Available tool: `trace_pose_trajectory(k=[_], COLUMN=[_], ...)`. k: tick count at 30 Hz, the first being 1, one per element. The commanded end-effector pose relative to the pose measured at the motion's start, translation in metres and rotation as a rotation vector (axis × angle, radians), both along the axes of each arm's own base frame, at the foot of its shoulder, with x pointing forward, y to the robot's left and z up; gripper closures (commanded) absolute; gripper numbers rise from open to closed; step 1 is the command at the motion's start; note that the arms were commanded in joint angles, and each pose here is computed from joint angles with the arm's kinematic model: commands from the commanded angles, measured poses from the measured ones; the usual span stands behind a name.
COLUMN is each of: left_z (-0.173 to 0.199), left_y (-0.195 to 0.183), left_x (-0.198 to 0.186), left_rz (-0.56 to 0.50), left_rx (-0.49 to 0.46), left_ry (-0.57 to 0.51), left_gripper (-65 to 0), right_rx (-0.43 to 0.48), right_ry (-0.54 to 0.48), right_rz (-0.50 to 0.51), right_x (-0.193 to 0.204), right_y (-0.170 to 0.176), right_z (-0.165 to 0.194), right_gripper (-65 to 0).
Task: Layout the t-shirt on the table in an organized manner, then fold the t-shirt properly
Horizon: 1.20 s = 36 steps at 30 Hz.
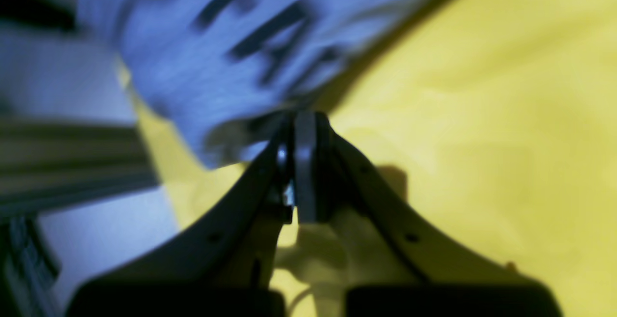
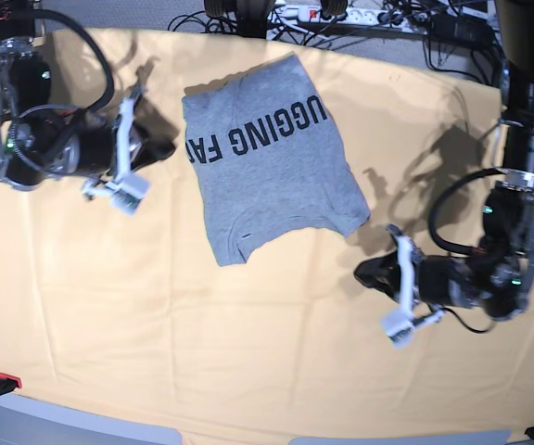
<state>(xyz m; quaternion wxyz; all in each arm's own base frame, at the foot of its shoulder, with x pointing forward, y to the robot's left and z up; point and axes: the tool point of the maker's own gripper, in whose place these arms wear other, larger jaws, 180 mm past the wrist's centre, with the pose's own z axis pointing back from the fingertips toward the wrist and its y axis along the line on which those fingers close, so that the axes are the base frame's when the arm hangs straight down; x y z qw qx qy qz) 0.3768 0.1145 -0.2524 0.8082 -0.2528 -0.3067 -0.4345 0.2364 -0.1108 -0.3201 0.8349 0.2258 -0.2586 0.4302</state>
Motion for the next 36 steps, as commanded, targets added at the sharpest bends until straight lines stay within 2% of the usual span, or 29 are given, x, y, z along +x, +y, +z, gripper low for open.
trace_pose_trajectory(k=[1, 5, 11, 22, 31, 34, 36], left_z=[0.025, 0.045, 0.064, 0.032, 0.029, 0.029, 0.029], left_y=[0.008, 0.034, 0.064, 0.077, 0.075, 0.075, 0.075], left_x=[0.004, -0.002, -0.007, -0.033, -0.037, -0.037, -0.037], left_rz=[0.015, 0.075, 0.17, 0.196, 0.194, 0.194, 0.194], left_rx=[-0.055, -0.154, -0.283, -0.282, -0.294, -0.293, -0.293], left_ry=[-0.035, -0.022, -0.056, 0.04, 0.056, 0.055, 0.055], left_gripper=[0.0, 0.0, 0.0, 0.0, 0.0, 0.0, 0.0], right_rx=[0.017, 0.036, 0.134, 0.34, 0.344, 0.325, 0.262], right_ry=[-0.051, -0.03, 0.037, 0.286, 0.369, 0.335, 0.266], right_rz=[-0.021, -0.15, -0.156, -0.059, -0.067, -0.049, -0.043], right_x=[0.009, 0.013, -0.003, -0.078, -0.111, -0.113, -0.104], right_y=[-0.003, -0.013, 0.014, 0.05, 0.052, 0.054, 0.048], right_z=[0.011, 0.0, -0.013, -0.018, -0.027, -0.02, -0.016], right_gripper=[0.0, 0.0, 0.0, 0.0, 0.0, 0.0, 0.0])
